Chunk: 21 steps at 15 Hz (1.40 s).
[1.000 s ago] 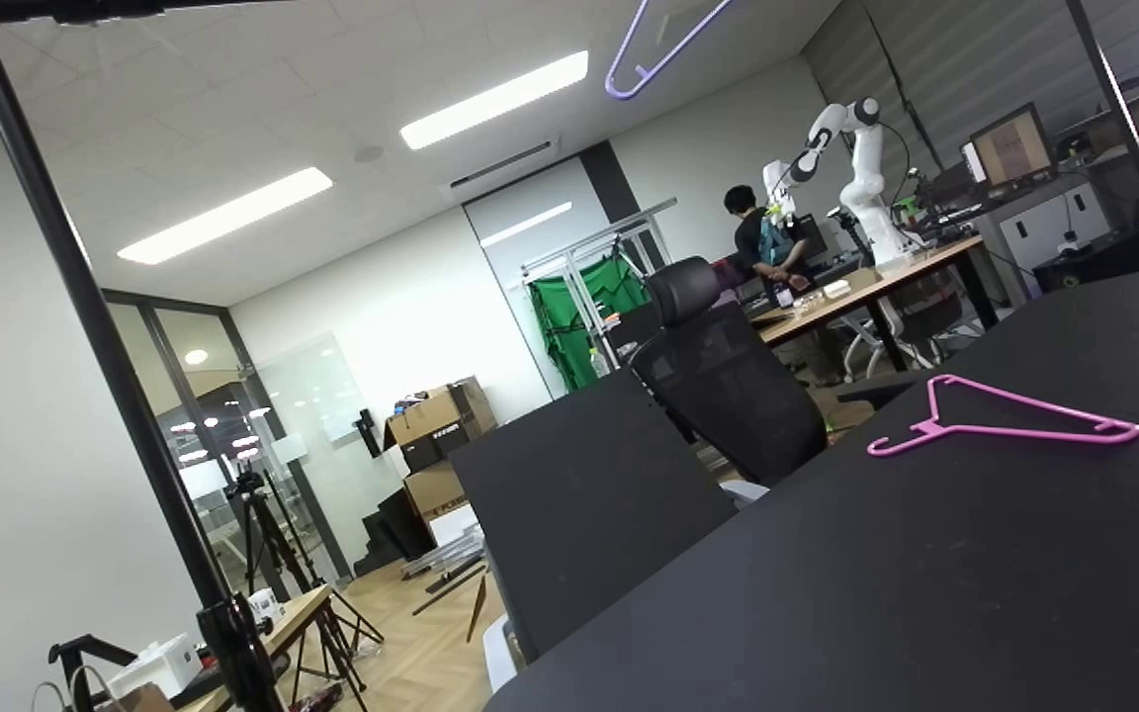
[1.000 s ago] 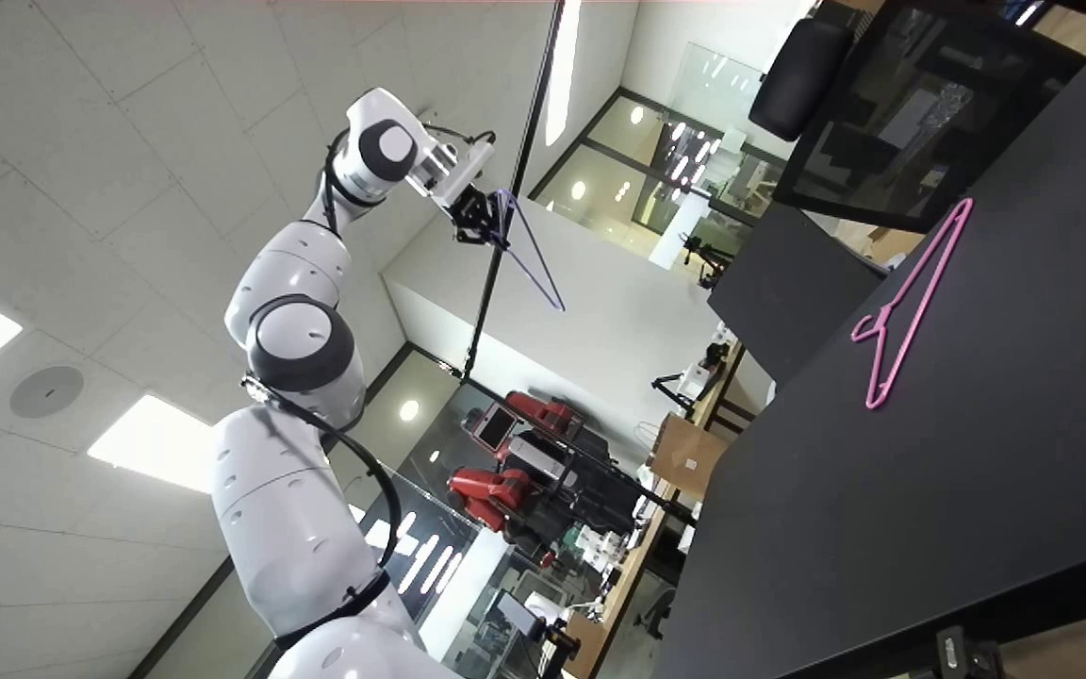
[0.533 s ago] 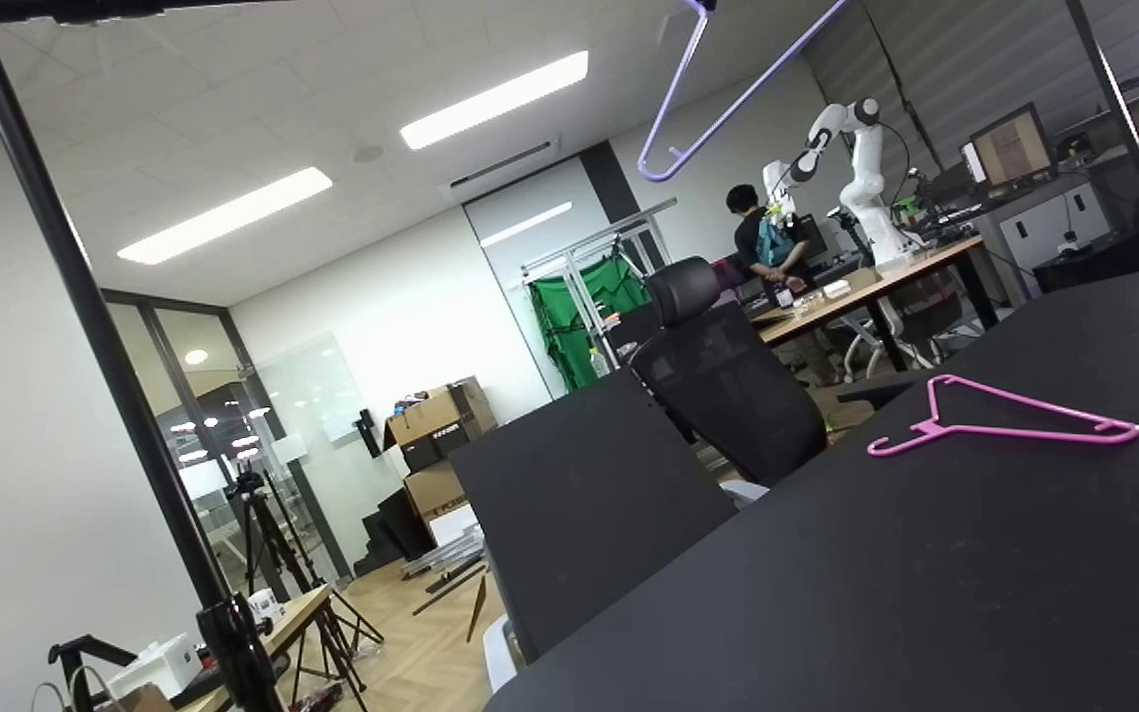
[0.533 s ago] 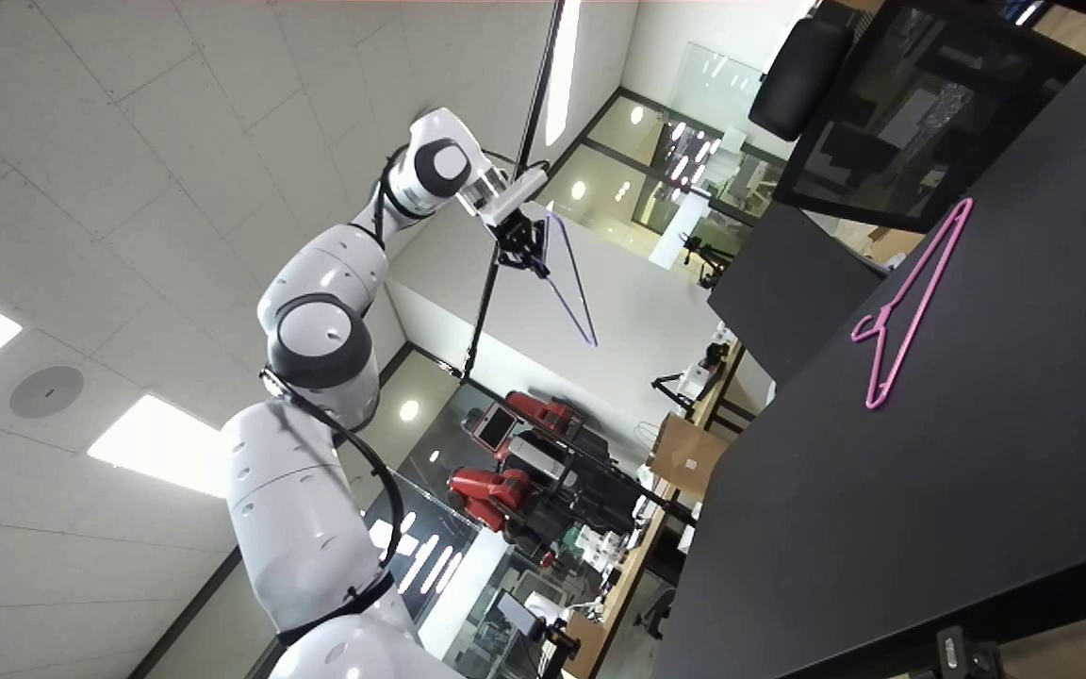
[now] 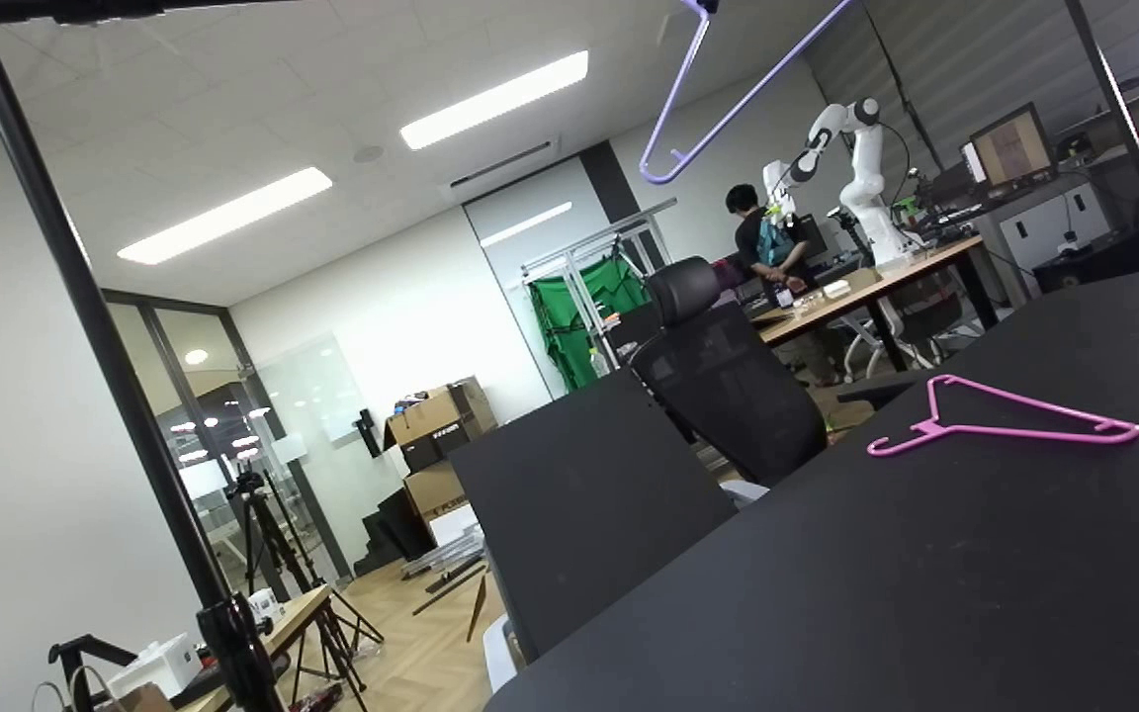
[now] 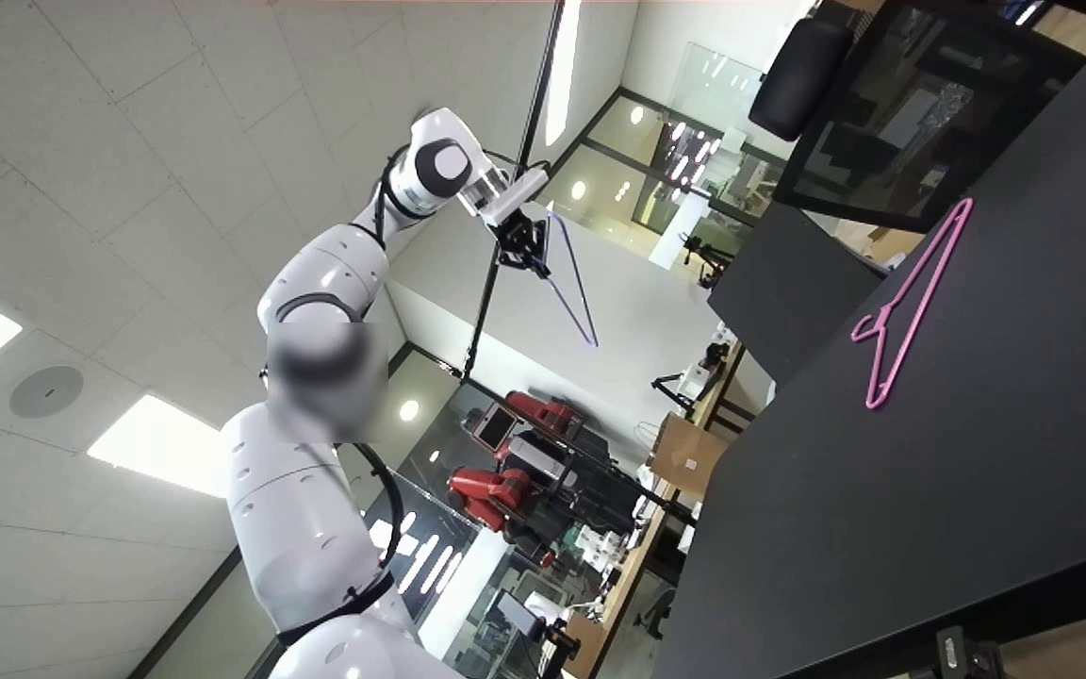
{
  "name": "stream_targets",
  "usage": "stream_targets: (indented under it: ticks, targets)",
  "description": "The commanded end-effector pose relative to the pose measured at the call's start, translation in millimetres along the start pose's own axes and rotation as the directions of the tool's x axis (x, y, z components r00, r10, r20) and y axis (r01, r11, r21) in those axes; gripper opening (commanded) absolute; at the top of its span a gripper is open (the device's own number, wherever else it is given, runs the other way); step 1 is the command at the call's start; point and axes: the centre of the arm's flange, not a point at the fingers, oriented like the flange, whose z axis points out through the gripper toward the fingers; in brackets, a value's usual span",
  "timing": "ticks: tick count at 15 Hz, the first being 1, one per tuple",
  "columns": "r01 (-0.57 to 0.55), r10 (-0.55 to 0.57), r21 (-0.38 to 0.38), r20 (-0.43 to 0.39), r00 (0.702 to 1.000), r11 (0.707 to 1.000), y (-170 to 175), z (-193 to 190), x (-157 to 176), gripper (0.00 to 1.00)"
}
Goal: Unhook the hanger from the rail
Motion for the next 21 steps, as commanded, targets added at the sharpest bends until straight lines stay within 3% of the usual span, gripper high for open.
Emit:
stream_targets:
  ticks: [1, 3, 4, 8, 14, 18, 19, 21]
  targets:
    - [0.0, 0.0, 0.0, 0.0, 1.0, 1.0, 0.0, 0.0, 0.0, 0.06]
    - [0.0, 0.0, 0.0, 0.0, 1.0, 1.0, 0.0, 0.0, 0.0, 0.06]
    - [0.0, 0.0, 0.0, 0.0, 1.0, 1.0, 0.0, 0.0, 0.0, 0.02]
    - [-0.02, 0.019, -0.042, -0.039, 0.999, 0.999, 9.8, 44.7, -35.4, 0.02]
    - [-0.112, 0.109, -0.037, -0.075, 0.991, 0.993, 28.7, 163.4, -116.2, 0.02]
    - [-0.232, 0.233, -0.011, 0.016, 0.972, 0.973, 29.1, 246.5, -172.5, 0.02]
    - [-0.188, 0.187, -0.009, -0.009, 0.982, 0.982, 48.8, 224.6, -152.9, 0.06]
    - [-0.221, 0.221, 0.004, 0.023, 0.975, 0.975, 41.5, 252.8, -173.7, 0.06]
